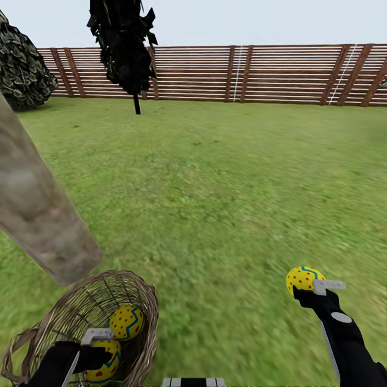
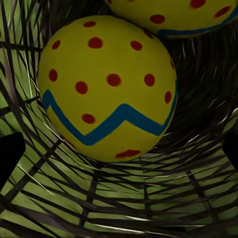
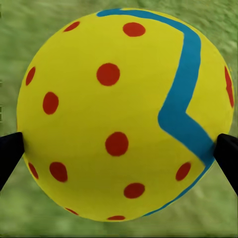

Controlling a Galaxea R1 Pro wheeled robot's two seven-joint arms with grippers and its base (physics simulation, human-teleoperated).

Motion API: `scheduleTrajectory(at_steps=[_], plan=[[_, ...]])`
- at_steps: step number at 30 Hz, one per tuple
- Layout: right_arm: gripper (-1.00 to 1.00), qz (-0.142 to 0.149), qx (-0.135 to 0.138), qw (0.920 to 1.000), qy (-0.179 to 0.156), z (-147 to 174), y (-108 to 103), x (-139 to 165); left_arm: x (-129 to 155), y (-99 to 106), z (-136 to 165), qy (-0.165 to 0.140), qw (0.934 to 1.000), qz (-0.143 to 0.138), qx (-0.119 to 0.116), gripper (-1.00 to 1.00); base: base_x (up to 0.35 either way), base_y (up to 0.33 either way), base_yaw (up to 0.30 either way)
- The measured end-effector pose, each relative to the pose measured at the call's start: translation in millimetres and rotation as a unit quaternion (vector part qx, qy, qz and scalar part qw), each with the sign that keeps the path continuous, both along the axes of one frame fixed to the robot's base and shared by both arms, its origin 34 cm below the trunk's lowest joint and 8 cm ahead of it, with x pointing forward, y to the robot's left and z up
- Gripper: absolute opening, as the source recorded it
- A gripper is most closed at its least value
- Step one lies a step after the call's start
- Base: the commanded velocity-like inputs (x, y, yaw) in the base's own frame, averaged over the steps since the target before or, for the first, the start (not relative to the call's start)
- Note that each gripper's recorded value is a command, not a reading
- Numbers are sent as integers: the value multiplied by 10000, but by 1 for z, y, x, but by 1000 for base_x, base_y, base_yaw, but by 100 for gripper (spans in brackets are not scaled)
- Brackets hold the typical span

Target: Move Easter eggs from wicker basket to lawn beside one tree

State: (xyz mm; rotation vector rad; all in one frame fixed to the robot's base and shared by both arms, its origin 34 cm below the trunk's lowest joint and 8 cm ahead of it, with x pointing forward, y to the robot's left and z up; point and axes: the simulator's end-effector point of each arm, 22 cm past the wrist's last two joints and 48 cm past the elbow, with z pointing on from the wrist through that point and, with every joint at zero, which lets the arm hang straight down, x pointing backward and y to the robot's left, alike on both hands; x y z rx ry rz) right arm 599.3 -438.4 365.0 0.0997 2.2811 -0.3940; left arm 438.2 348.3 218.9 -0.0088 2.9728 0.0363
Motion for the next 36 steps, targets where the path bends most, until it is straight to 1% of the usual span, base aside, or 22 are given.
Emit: scheduleTrajectory(at_steps=[3, 7, 9, 10, 16, 22, 29, 31, 34, 36], plan=[[-100, 0, 85, 9999, 62, -10, 9, -2, -1, 1, -3, 29, 10000, 7, 11, 100, 0, 0, 0], [-100, 0, 96, 9999, 125, -17, 11, -4, 0, 4, -4, 28, 10000, 8, 37, 100, 0, 0, 0], [-100, 1, 93, 9999, 127, -17, 10, -4, 0, 8, -3, 7, 10000, 93, 34, 100, 0, 0, 0], [-100, 1, 92, 9999, 131, -17, 10, -4, 0, 11, -3, -4, 9998, 181, 30, 100, 0, 0, 0], [-100, -6, 93, 9999, 126, -17, 10, -4, -2, 8, -5, 12, 9997, 239, -55, 100, 142, 0, 0], [-100, -7, 91, 9999, 119, -16, 9, -4, 0, 7, -4, -13, 9997, 253, -66, 100, 12, 0, 0], [-100, -4, 103, 9996, 267, -32, 10, -8, -11, 8, -16, 160, 9995, 257, -58, 100, 0, 0, 0], [-100, -4, 101, 9995, 308, -37, 10, -10, -10, 9, -17, 158, 9995, 257, -50, 100, 0, 0, 0], [-100, -5, 102, 9993, 369, -43, 10, -12, -1, 12, -12, 44, 9996, 282, -30, 100, 0, 0, 0], [-100, -5, 99, 9991, 410, -47, 10, -13, 1, 11, -12, 27, 9996, 287, -35, 100, 0, 0, 0]])
